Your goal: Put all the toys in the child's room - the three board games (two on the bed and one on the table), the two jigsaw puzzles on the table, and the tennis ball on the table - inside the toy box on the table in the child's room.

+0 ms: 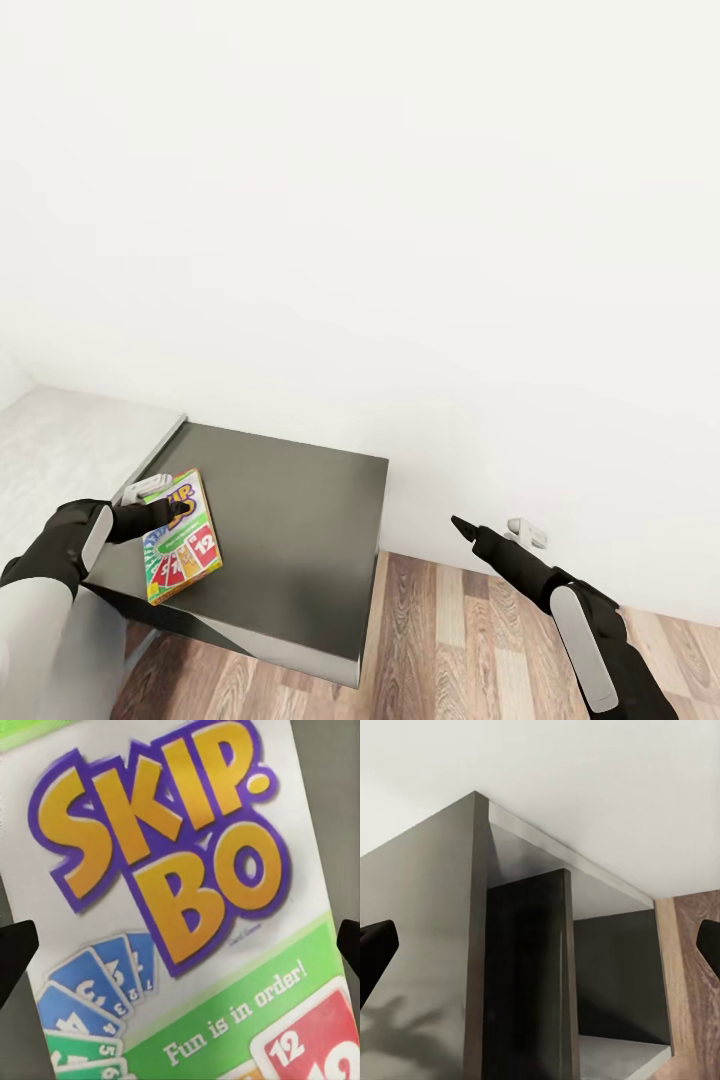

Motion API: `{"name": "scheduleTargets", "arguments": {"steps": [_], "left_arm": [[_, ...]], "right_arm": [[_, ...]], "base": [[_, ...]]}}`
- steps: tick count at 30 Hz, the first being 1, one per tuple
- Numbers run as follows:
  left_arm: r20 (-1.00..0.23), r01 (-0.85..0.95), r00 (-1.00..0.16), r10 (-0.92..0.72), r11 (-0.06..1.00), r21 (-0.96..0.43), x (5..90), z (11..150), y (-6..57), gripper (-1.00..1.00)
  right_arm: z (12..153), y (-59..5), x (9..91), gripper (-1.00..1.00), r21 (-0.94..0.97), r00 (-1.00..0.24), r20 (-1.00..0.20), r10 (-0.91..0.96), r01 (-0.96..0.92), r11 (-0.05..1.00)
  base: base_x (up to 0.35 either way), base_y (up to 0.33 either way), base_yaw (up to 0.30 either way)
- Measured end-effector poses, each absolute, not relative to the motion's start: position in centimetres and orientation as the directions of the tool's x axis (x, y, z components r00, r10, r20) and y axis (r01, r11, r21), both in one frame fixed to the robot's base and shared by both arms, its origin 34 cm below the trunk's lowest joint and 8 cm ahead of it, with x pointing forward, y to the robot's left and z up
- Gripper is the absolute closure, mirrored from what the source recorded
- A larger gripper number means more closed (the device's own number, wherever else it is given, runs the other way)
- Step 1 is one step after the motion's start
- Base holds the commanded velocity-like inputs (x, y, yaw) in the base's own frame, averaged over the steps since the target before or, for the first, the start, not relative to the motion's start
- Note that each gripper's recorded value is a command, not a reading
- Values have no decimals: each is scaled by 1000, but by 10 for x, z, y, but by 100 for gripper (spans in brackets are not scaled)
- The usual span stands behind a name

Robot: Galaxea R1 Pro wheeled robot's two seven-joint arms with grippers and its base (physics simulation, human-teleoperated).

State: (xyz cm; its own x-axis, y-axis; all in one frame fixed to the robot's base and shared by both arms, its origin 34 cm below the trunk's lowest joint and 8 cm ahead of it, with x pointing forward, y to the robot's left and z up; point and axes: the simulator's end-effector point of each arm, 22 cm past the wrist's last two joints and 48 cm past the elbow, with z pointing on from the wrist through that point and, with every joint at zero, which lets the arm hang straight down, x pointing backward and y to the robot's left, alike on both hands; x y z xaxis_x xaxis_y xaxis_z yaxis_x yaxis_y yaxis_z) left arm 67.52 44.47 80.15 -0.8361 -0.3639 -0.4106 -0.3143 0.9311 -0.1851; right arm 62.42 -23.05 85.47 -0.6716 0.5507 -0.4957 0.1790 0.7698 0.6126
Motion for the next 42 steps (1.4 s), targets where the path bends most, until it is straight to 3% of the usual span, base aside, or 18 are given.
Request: {"name": "scheduleTargets", "arguments": {"steps": [42], "left_arm": [[-417,-333,-825,-383,924,-189,677,803,448,-100]], "right_arm": [[853,-231,624,-100,611,-672,-494,552,183,770]], "base": [[15,35,0]]}}
